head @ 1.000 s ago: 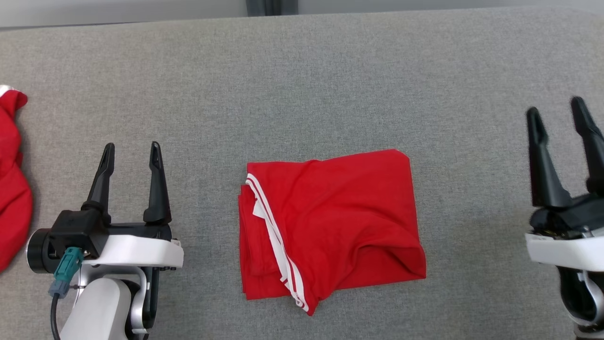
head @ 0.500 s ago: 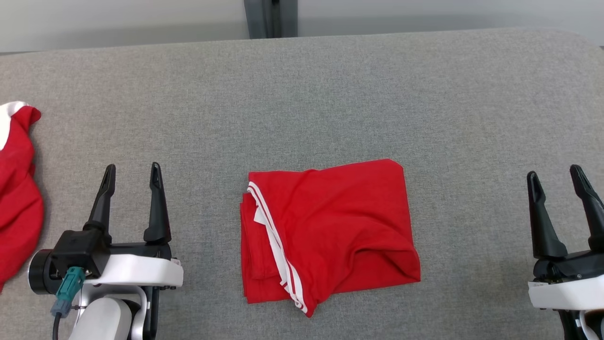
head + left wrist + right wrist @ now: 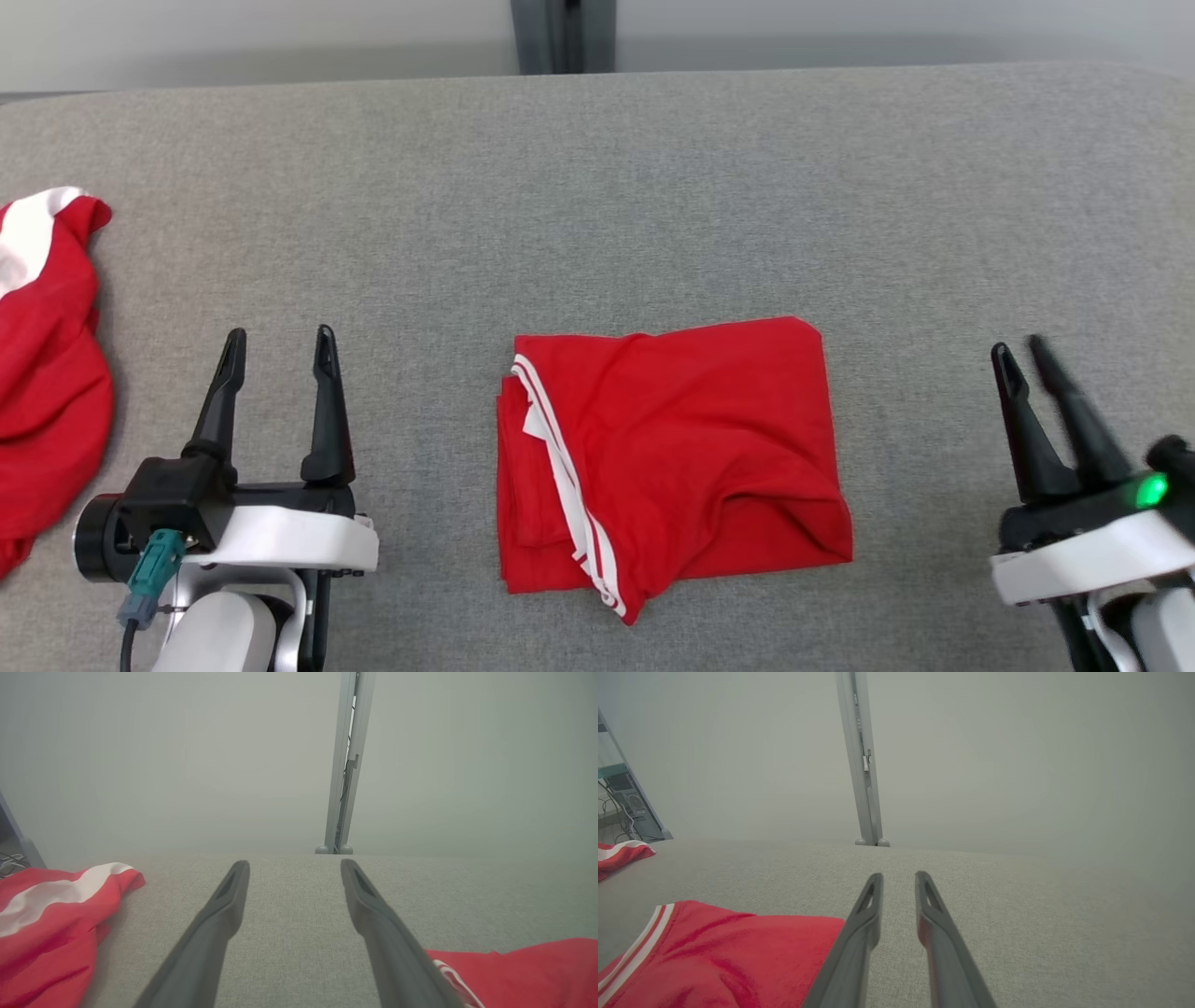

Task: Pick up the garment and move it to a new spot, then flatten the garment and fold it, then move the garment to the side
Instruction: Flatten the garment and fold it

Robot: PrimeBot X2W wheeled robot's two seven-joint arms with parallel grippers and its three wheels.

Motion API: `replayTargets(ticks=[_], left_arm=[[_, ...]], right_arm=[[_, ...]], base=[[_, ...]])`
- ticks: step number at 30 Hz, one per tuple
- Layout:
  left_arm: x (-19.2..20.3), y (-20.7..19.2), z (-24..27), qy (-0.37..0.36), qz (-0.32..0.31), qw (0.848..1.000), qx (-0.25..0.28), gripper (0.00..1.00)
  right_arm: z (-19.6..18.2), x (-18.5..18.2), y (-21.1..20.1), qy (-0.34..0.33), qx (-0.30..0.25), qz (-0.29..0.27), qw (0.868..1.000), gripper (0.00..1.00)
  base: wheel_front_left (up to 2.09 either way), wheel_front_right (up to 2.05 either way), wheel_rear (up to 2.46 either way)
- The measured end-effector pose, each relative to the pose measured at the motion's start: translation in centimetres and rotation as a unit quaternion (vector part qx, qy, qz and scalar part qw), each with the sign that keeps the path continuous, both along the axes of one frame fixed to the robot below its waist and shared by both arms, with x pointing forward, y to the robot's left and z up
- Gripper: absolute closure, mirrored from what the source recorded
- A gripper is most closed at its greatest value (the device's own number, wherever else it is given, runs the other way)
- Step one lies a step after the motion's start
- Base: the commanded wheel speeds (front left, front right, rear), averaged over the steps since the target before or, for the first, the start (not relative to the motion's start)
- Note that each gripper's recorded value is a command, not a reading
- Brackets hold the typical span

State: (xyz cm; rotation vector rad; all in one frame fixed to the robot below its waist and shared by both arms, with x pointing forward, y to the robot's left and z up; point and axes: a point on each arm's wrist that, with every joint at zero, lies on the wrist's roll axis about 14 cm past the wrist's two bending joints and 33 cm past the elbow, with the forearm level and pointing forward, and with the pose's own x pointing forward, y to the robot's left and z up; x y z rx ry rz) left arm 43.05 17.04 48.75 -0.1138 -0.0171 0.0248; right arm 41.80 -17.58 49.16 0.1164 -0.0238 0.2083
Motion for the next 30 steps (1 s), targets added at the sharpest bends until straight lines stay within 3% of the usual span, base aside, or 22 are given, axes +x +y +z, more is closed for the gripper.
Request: replayTargets(ticks=[7,22,27,30], left_arm=[[0.0,0.6,-0.3,0.004,0.013,1.000,-0.004,0.00],[-0.3,1.3,-1.0,0.013,0.029,0.999,-0.010,0.00],[-0.2,1.2,-1.2,0.015,0.026,0.999,-0.011,0.00],[0.0,1.0,-1.4,0.017,0.025,0.999,-0.012,0.00]], right_arm=[[-4.0,0.5,6.9,0.063,0.012,0.112,0.992,1.00],[-9.7,-3.4,15.9,0.158,0.005,0.276,0.948,1.00],[-10.3,-4.3,16.4,0.166,-0.004,0.292,0.942,1.00],[-9.7,-3.3,15.5,0.158,0.009,0.267,0.951,1.00]], base=[[0.00,0.00,0.00],[0.00,0.00,0.00],[0.00,0.00,0.00],[0.00,0.00,0.00]])
